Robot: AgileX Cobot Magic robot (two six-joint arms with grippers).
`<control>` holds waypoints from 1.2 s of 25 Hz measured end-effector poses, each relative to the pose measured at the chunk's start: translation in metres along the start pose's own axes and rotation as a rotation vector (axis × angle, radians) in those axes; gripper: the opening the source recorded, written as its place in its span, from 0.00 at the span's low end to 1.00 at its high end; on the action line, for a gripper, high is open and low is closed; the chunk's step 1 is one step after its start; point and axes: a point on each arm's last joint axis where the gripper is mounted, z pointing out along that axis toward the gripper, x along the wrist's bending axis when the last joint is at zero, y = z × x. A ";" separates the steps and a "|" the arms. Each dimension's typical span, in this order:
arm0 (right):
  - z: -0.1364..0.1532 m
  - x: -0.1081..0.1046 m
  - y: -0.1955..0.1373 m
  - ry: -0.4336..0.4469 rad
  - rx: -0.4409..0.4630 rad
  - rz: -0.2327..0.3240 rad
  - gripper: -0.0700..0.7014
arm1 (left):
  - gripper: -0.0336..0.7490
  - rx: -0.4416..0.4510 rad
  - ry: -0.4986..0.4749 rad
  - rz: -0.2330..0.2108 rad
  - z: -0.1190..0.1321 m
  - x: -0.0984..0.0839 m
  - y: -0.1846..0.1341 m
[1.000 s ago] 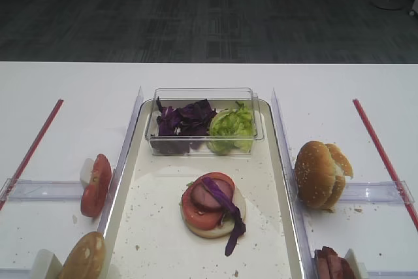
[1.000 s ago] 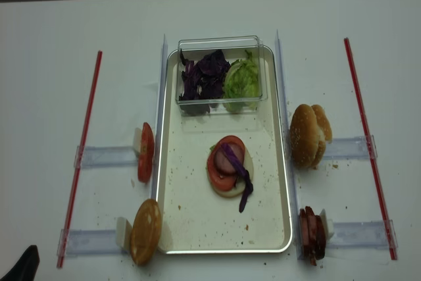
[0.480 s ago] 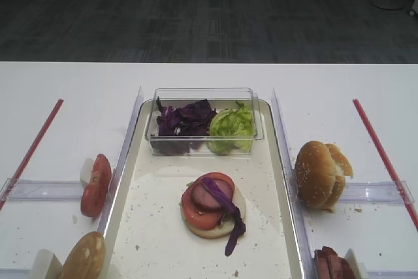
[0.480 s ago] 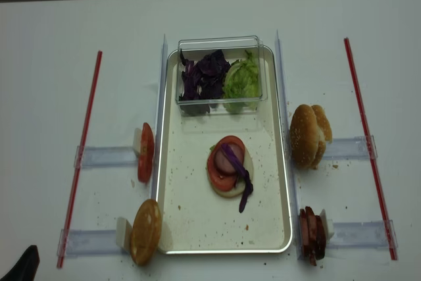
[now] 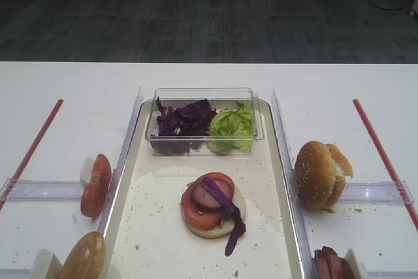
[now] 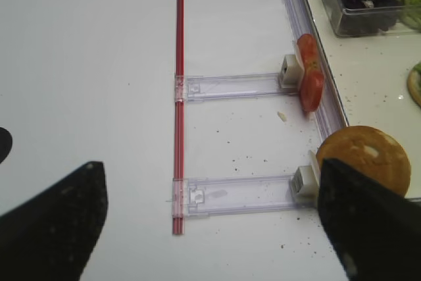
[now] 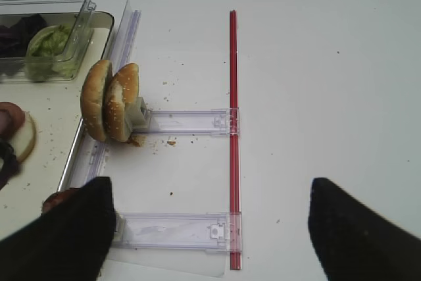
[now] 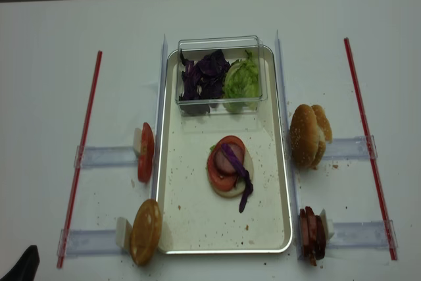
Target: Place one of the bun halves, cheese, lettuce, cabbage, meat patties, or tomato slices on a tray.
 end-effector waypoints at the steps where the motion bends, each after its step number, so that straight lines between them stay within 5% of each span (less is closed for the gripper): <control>1: 0.000 0.000 0.000 0.000 0.000 0.000 0.89 | 0.81 0.000 0.000 0.000 0.000 0.000 0.000; 30: 0.000 0.000 0.000 0.000 0.000 0.000 0.89 | 0.81 0.000 0.000 0.001 0.000 0.000 0.000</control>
